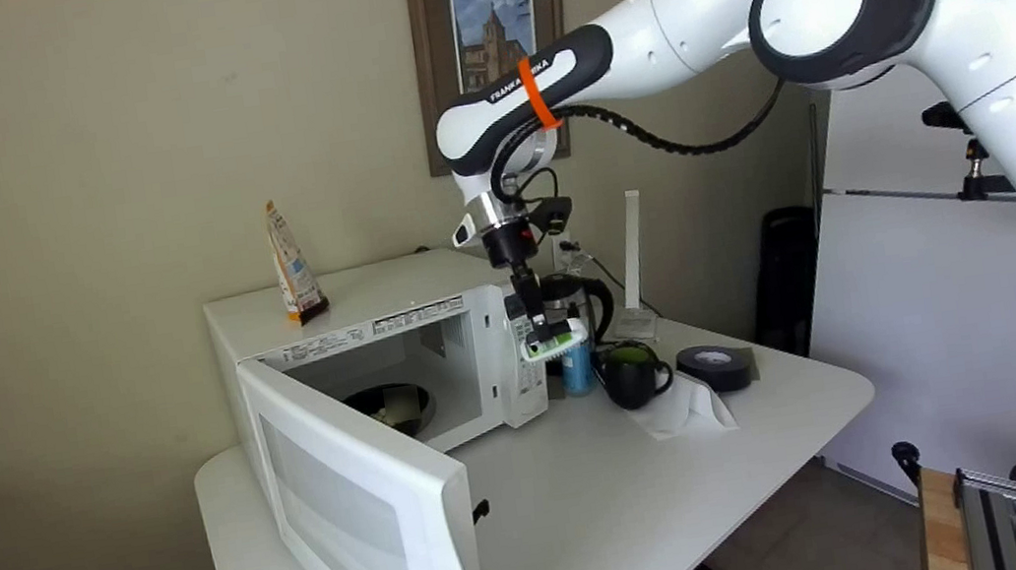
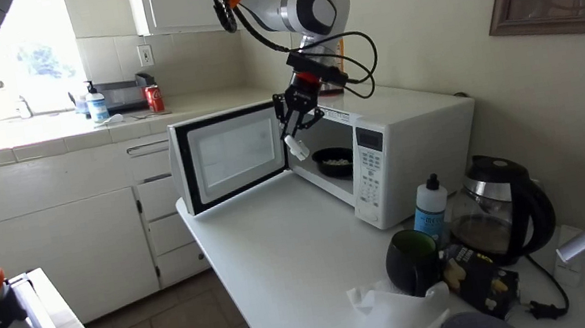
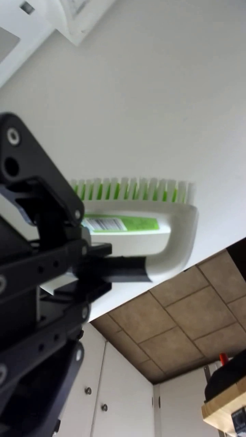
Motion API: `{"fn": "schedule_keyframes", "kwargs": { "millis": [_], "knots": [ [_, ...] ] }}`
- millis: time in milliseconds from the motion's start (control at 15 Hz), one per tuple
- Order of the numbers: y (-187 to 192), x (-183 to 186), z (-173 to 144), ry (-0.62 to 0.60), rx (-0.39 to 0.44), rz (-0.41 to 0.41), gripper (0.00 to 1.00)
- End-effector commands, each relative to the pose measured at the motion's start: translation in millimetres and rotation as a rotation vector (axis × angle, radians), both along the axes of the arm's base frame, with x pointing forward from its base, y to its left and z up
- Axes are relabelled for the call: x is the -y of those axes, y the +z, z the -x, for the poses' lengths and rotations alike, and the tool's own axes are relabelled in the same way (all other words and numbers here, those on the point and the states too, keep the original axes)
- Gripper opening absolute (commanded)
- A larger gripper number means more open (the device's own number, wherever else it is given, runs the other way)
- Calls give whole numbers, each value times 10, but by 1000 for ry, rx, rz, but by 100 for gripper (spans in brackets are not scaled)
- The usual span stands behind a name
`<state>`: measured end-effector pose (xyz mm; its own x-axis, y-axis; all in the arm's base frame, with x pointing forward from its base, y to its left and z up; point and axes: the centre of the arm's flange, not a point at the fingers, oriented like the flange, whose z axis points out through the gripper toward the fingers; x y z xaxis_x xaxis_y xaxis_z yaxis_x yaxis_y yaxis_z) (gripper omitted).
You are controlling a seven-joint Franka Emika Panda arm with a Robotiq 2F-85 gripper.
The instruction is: Put the small brush on the table
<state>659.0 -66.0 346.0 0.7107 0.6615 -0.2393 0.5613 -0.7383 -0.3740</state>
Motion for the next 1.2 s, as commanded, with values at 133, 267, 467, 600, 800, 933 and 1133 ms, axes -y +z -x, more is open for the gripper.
{"fn": "schedule_keyframes", "kwargs": {
  "millis": [133, 267, 467, 600, 800, 933, 1133],
  "knots": [
    [-620, 307, 969, -150, -46, -86, 5],
    [-856, 450, 1179, -203, -28, -80, 5],
    [-934, 625, 816, -206, -42, -46, 5],
    [-1035, 682, 900, -216, -50, -43, 21],
    [-951, 643, 819, -206, -30, -41, 21],
    [-944, 635, 810, -205, -28, -41, 21],
    [-1065, 661, 742, -207, -96, -105, 5]
  ]
}}
